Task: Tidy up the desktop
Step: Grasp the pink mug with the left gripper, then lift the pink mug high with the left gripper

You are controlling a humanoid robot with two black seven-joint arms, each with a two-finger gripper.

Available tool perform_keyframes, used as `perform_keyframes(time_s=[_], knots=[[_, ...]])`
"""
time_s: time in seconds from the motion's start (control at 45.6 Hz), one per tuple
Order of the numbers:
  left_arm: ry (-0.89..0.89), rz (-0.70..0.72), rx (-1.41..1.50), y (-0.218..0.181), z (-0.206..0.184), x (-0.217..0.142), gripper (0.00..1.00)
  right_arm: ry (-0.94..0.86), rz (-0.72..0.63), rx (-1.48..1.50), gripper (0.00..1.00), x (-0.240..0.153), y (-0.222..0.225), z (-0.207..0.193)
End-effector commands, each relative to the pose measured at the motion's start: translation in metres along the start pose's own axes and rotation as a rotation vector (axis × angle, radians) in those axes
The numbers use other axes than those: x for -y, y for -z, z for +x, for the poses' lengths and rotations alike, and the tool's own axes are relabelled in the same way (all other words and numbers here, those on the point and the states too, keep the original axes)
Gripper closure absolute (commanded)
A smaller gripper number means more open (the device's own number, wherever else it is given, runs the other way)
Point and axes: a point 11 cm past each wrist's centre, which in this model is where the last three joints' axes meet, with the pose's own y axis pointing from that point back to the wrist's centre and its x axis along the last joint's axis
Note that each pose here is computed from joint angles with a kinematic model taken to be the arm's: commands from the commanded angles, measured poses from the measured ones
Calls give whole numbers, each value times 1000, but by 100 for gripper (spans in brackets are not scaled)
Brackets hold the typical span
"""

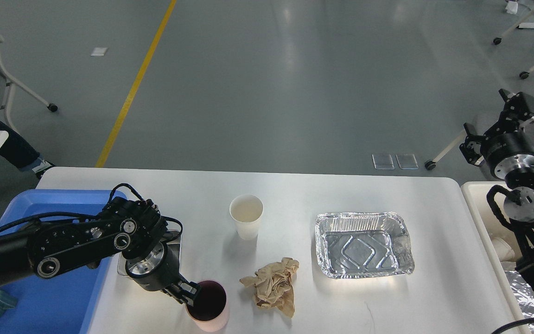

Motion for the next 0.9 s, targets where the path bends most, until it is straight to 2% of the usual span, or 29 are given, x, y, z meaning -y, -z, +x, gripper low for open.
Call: perform_keyframes(time_s=[0.0, 0.154, 0.658, 0.878], knots=[[-10, 16, 6, 2, 2, 0, 87, 1, 1, 0, 0, 0, 0, 0], [-17, 33, 4, 5, 3, -2, 100, 1, 1, 0, 0, 0, 0, 0], [-77, 77, 19, 10, 13, -9, 100, -5, -4, 0, 0, -1, -2, 2], [-184, 56, 12, 5, 36, -30, 100, -5, -3, -1, 0, -1, -1, 3]])
